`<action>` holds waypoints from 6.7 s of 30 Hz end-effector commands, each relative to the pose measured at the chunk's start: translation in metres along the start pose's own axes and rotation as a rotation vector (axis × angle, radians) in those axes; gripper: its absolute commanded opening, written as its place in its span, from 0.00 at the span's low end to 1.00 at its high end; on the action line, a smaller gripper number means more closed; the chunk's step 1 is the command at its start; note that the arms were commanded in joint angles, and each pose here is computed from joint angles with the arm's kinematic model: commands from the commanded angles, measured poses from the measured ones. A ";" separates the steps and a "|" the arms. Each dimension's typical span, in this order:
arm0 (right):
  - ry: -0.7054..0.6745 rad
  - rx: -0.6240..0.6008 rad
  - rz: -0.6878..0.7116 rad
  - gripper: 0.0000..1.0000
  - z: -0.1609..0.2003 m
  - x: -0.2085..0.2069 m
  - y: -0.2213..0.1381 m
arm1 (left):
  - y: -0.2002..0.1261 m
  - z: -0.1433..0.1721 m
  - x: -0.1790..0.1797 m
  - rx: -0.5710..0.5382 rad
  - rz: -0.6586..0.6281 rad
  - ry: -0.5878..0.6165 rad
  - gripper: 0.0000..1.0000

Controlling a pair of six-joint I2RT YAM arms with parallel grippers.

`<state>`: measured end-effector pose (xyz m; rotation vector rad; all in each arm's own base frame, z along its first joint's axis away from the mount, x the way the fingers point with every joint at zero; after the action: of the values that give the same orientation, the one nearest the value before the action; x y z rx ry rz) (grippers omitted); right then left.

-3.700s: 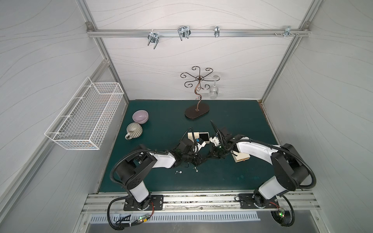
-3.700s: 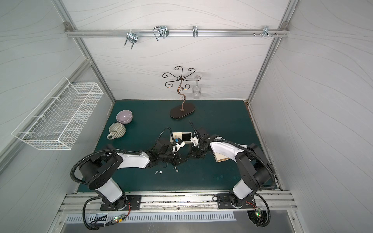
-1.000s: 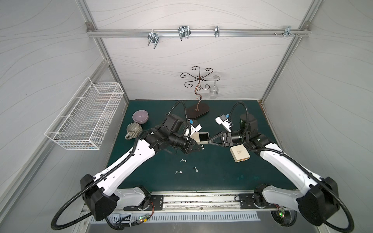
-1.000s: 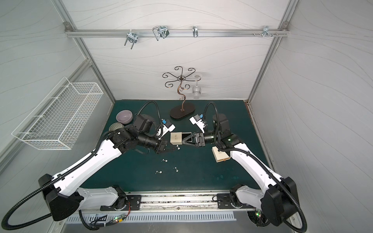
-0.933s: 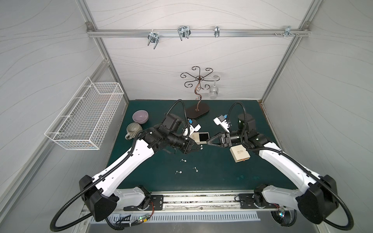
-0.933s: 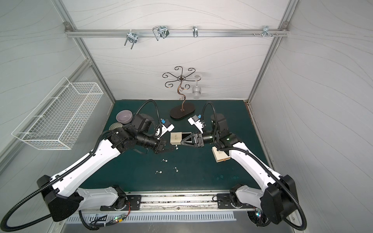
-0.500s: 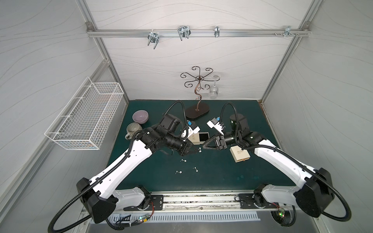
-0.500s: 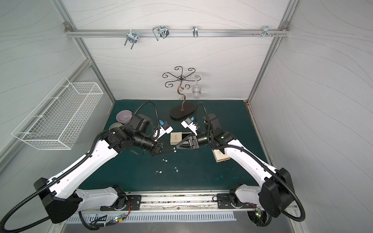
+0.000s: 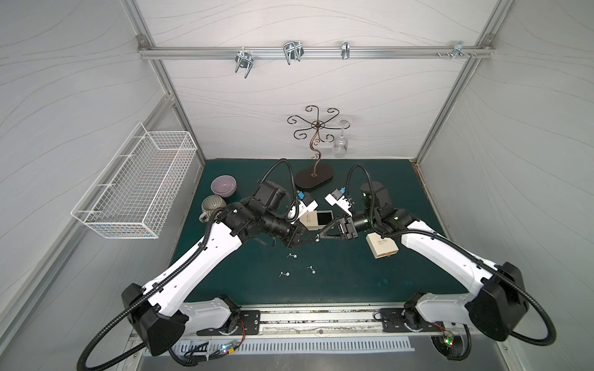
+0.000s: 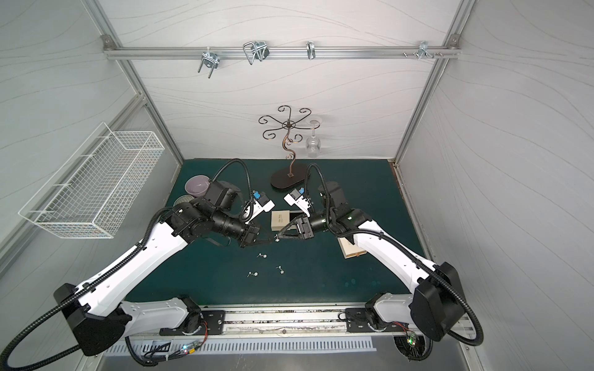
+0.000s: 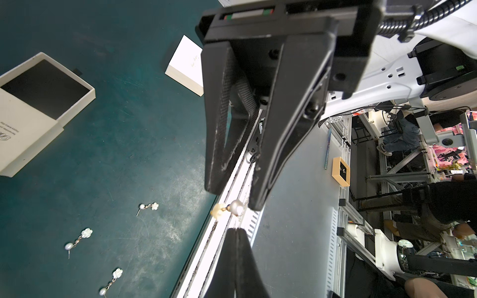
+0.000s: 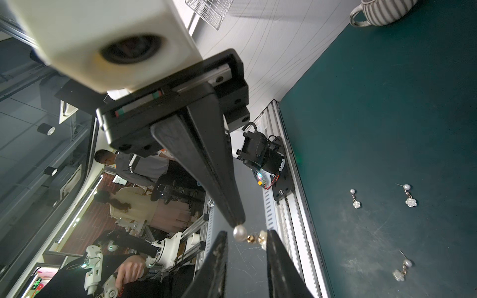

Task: Place the earrings into the drawer-style jewelry box
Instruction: Pick up the earring from the center of the board, then insert the earring into the inner lining.

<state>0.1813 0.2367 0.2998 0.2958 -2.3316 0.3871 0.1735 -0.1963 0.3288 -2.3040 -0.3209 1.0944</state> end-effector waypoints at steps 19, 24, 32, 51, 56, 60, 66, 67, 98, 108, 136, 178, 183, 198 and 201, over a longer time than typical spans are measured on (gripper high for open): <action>-0.033 -0.002 -0.027 0.20 -0.012 0.011 0.002 | -0.010 -0.011 -0.008 -0.072 0.011 0.073 0.00; -0.025 -0.001 -0.022 0.23 -0.011 0.007 0.003 | -0.011 -0.011 -0.007 -0.083 0.007 0.071 0.00; -0.027 -0.002 -0.024 0.20 -0.012 0.007 0.004 | -0.012 -0.011 -0.006 -0.092 0.005 0.066 0.00; -0.023 0.004 -0.009 0.10 -0.009 0.005 0.004 | -0.010 -0.010 -0.004 -0.084 -0.001 0.062 0.00; -0.016 0.009 0.024 0.10 -0.008 0.002 0.002 | -0.010 -0.011 -0.003 -0.089 -0.016 0.059 0.05; 0.010 -0.002 0.083 0.09 -0.008 -0.007 -0.006 | -0.016 -0.010 -0.001 -0.121 -0.060 0.051 0.35; 0.149 0.021 0.368 0.10 -0.006 -0.046 -0.028 | -0.032 -0.005 0.006 -0.218 -0.164 0.041 0.39; 0.170 0.034 0.428 0.10 -0.006 -0.054 -0.030 | -0.033 -0.004 0.007 -0.227 -0.172 0.038 0.40; 0.458 0.478 1.218 0.11 -0.006 -0.216 -0.004 | -0.031 0.002 0.010 -0.222 -0.153 0.048 0.36; 0.459 0.480 1.205 0.11 -0.008 -0.231 0.000 | -0.033 0.004 0.009 -0.229 -0.155 0.054 0.36; 0.451 0.498 1.236 0.12 -0.011 -0.247 0.003 | -0.033 0.004 0.010 -0.235 -0.149 0.062 0.35; 0.457 0.418 1.162 0.36 -0.025 -0.218 0.004 | -0.033 0.006 0.012 -0.252 -0.169 0.036 0.35; 0.467 0.374 1.156 0.36 -0.030 -0.203 -0.002 | -0.029 0.004 0.019 -0.266 -0.184 -0.018 0.35; 0.480 0.274 1.007 0.32 0.003 -0.111 0.007 | -0.016 0.022 0.092 -0.450 -0.577 -0.466 0.34; 0.500 0.287 0.948 0.32 0.024 -0.096 0.028 | -0.015 0.031 0.102 -0.470 -0.617 -0.509 0.34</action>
<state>0.2477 0.2531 0.2138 -0.8059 -1.8002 1.1443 0.2081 -0.1357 0.2532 -2.0049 -1.3377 1.3118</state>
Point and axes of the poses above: each gripper's point midway between its finger pads, its own y axis out along the fingers, its own x axis along the line the jaws close on, z = x × y, the point moved 9 cm from there along -y, back along the fingers, and after that the axes turned 6 degrees about -y, right-handed, at the moved point
